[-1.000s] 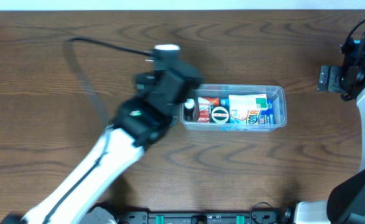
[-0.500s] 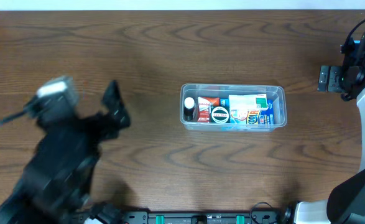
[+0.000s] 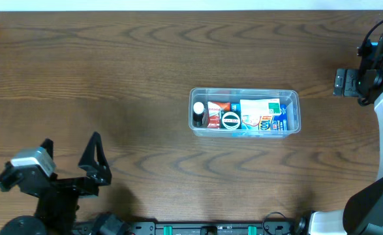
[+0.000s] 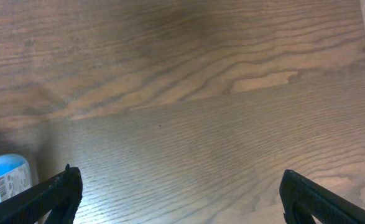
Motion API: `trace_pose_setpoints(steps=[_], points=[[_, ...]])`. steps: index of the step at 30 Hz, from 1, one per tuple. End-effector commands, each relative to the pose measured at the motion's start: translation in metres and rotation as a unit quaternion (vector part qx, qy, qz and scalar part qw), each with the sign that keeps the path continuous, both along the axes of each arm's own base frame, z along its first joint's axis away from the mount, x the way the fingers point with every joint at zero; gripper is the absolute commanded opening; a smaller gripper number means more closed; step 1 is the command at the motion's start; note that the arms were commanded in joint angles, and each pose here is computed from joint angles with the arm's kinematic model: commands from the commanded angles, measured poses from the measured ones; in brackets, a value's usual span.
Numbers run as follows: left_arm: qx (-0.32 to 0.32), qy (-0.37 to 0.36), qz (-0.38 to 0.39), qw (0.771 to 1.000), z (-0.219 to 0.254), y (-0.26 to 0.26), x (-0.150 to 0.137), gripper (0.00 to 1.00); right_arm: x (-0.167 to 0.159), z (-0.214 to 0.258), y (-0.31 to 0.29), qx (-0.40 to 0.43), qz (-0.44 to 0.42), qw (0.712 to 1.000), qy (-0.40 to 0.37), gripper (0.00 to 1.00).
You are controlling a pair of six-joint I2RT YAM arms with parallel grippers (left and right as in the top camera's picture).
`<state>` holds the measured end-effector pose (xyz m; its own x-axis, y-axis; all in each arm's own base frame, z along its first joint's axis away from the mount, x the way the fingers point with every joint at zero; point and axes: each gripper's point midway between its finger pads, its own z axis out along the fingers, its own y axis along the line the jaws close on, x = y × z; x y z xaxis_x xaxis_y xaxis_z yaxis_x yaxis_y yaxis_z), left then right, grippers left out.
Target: Pack container
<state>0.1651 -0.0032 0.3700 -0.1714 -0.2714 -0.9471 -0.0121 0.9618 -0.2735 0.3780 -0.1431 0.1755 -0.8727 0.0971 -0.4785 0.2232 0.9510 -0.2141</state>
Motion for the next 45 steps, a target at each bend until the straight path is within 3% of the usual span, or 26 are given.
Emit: trace_pose_setpoints(steps=[1, 10, 17, 23, 29, 33, 45], points=[[0.003, 0.015, -0.002, 1.0, -0.022, 0.0, -0.002, 0.98, -0.002, 0.01, -0.002, -0.003, -0.01, 1.0, -0.014, 0.99], [-0.05, 0.06, 0.013, 0.997, -0.072, -0.007, 0.007, 0.98, -0.002, 0.01, -0.002, -0.003, -0.01, 1.0, -0.014, 0.99], [-0.026, 0.088, 0.032, 0.995, -0.106, -0.009, 0.017, 0.98, -0.002, 0.01, -0.002, -0.003, -0.01, 1.0, -0.014, 0.99], [-0.059, 0.088, 0.034, 0.994, -0.109, -0.013, 0.021, 0.98, -0.002, 0.01, -0.002, -0.003, -0.01, 1.0, -0.014, 0.99], [0.043, 0.033, -0.064, 0.996, -0.096, -0.046, 0.035, 0.98, -0.002, 0.01, -0.002, -0.003, -0.01, 1.0, -0.014, 0.99], [0.046, 0.016, -0.143, 0.988, -0.111, -0.08, 0.042, 0.98, -0.002, 0.01, -0.002, -0.003, -0.01, 1.0, -0.014, 0.99], [0.053, 0.045, -0.171, 0.983, -0.184, -0.101, 0.056, 0.98, -0.002, 0.01, -0.002, -0.003, -0.01, 1.0, -0.014, 0.99]])
